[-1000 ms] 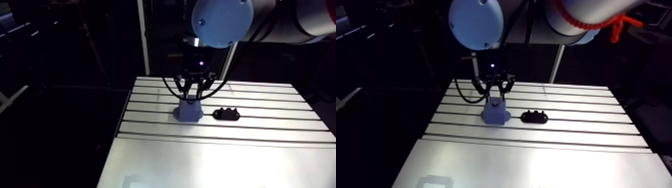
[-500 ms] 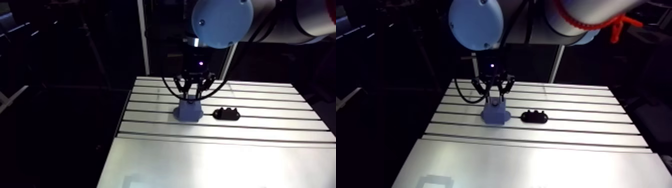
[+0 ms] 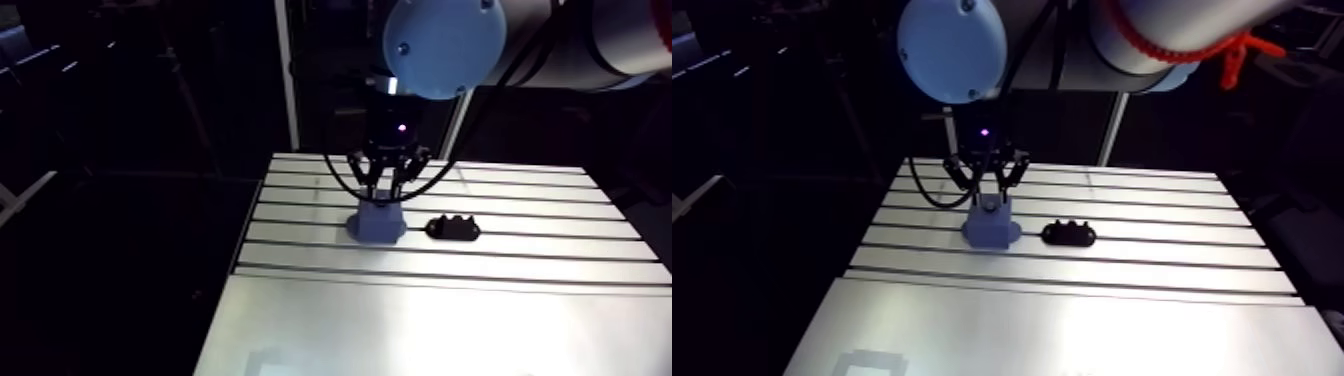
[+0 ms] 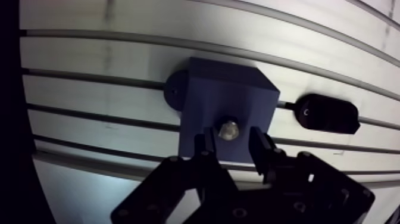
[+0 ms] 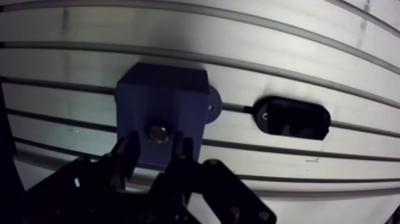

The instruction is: Pick up the M10 bolt and insert it into the hex recess until seated.

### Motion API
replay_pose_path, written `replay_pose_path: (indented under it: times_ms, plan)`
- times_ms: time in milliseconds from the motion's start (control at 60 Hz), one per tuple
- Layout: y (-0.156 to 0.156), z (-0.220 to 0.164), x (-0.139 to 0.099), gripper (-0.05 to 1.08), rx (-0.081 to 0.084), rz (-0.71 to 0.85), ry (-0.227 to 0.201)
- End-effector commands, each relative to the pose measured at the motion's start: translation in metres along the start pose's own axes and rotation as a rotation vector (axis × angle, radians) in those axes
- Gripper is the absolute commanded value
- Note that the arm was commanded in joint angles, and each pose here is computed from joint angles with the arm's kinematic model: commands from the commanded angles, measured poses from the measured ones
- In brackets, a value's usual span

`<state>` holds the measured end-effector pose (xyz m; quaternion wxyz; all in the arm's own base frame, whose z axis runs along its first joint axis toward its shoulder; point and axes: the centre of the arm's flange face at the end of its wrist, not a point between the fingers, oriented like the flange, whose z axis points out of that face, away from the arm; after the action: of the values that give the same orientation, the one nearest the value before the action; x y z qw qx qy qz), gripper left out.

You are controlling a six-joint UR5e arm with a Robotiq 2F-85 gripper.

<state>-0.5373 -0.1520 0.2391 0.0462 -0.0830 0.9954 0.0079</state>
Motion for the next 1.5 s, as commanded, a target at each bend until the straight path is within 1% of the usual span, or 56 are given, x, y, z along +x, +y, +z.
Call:
replay_pose_path:
  times_ms: [17, 983, 1017, 1133, 1217, 1267, 1500]
  plan:
    - [-0.0001, 0.0004, -0.0001, 0.57, 0.001, -0.001, 0.002]
    - [0.0048, 0.0032, 0.0017, 0.6, 0.005, 0.004, -0.002]
    - [0.0044, 0.003, 0.0017, 0.6, 0.009, 0.004, -0.002]
    - [0.0031, 0.003, 0.0017, 0.6, 0.014, 0.002, -0.001]
    - [0.0023, 0.0031, 0.0017, 0.6, 0.021, 0.001, -0.001]
    - [0.0022, 0.0032, 0.0017, 0.6, 0.023, 0.0, -0.001]
    - [0.0023, 0.004, 0.0018, 0.6, 0.022, -0.001, -0.003]
